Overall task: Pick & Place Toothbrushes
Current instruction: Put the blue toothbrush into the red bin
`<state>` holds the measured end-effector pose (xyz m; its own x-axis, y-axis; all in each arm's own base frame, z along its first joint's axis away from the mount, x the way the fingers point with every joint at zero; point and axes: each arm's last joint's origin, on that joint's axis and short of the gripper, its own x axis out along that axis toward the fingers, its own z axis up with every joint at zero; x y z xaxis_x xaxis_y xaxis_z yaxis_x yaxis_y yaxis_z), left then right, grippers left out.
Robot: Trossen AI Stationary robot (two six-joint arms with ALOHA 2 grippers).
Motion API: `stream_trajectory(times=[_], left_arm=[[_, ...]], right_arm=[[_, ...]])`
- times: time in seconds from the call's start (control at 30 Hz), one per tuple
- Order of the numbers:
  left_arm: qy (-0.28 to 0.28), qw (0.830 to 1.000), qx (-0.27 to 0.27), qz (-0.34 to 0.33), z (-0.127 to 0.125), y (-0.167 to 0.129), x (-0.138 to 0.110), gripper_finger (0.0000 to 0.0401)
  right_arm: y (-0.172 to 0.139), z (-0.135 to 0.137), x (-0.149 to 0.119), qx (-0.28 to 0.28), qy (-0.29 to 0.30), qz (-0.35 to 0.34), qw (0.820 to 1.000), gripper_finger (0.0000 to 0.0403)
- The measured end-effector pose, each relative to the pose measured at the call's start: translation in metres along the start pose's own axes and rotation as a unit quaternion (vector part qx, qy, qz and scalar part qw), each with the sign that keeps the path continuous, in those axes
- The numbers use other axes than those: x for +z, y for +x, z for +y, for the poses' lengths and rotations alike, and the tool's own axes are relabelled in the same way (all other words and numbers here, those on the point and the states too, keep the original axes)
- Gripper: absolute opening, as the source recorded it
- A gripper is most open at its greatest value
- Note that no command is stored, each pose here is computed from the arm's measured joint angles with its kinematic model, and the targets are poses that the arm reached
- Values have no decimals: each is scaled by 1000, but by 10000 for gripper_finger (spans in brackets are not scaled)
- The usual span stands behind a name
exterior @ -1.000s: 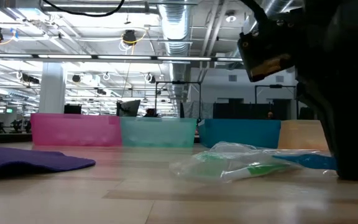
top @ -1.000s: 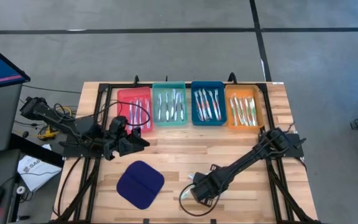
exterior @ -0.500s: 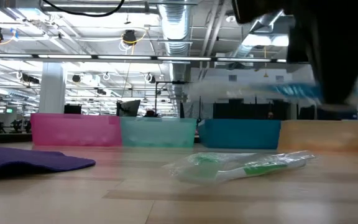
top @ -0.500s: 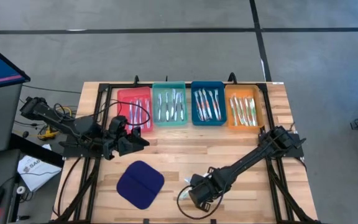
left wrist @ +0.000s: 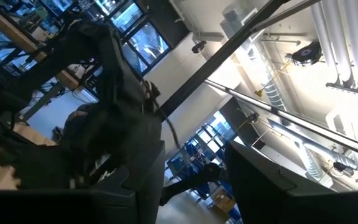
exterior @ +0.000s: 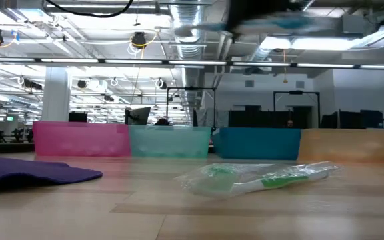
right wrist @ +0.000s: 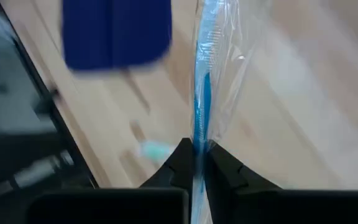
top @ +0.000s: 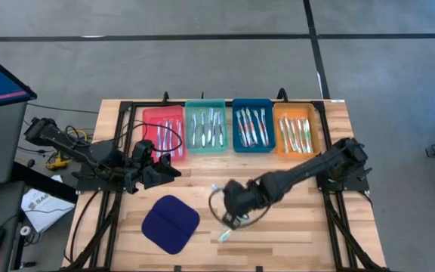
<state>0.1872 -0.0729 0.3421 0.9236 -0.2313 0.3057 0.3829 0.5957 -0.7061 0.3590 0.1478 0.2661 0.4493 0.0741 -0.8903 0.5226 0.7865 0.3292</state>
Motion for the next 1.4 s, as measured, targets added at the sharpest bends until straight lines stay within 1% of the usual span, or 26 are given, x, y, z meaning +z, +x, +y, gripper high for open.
stream_trajectory(times=[0.07,0.17,0.3,0.4,0.5,0.6,0.67,0.73,0.83,0.87,0.9,0.97,1.03,1.1,1.13,1.23,1.3,1.37,1.4], left_arm=[[0,1000,0,0,0,0,0,163],[0,1000,0,-1,0,0,0,163],[-5,1000,-8,-17,-2,0,3,163],[-39,998,-23,-33,-5,-1,6,163],[-82,995,-30,-43,-5,-1,9,163],[-137,989,-37,-43,-6,-2,11,163],[-175,983,-45,-43,-8,-3,12,163],[-229,972,-43,-41,-7,-3,12,163],[-321,945,-40,-54,-4,-2,15,163],[-339,938,-39,-59,-2,-2,18,163],[-343,937,-39,-61,0,-2,20,163],[-328,942,-40,-60,6,-1,26,163],[-292,954,-41,-57,12,-1,33,163],[-263,962,-40,-58,17,-2,39,163],[-250,966,-37,-61,20,-2,43,163],[-227,970,-23,-87,29,-4,54,163],[-209,972,-11,-108,36,-6,61,163],[-173,976,5,-130,42,-9,69,163],[-158,977,14,-145,44,-10,73,163]], right_arm=[[-10,-5,17,17,19,-40,999,11],[-26,-12,43,55,50,-101,992,11],[-47,-21,71,95,58,-175,978,12],[-65,-29,87,109,49,-232,965,12],[-83,-38,100,101,13,-289,952,11],[-101,-49,110,70,-21,-345,936,11],[-110,-56,115,47,-51,-368,927,11],[-118,-62,119,27,-88,-382,920,11],[-127,-68,123,0,-141,-399,906,11],[-128,-70,125,-6,-152,-404,902,11],[-129,-70,127,-7,-157,-412,897,11],[-132,-73,131,-11,-156,-419,894,11],[-137,-74,135,-9,-148,-426,892,11],[-142,-75,139,-1,-130,-436,891,11],[-144,-76,141,1,-119,-435,893,11],[-149,-78,145,18,-94,-435,895,11],[-155,-79,147,33,-91,-435,895,11],[-161,-83,149,51,-64,-417,905,11],[-166,-86,151,69,-48,-404,911,11]])
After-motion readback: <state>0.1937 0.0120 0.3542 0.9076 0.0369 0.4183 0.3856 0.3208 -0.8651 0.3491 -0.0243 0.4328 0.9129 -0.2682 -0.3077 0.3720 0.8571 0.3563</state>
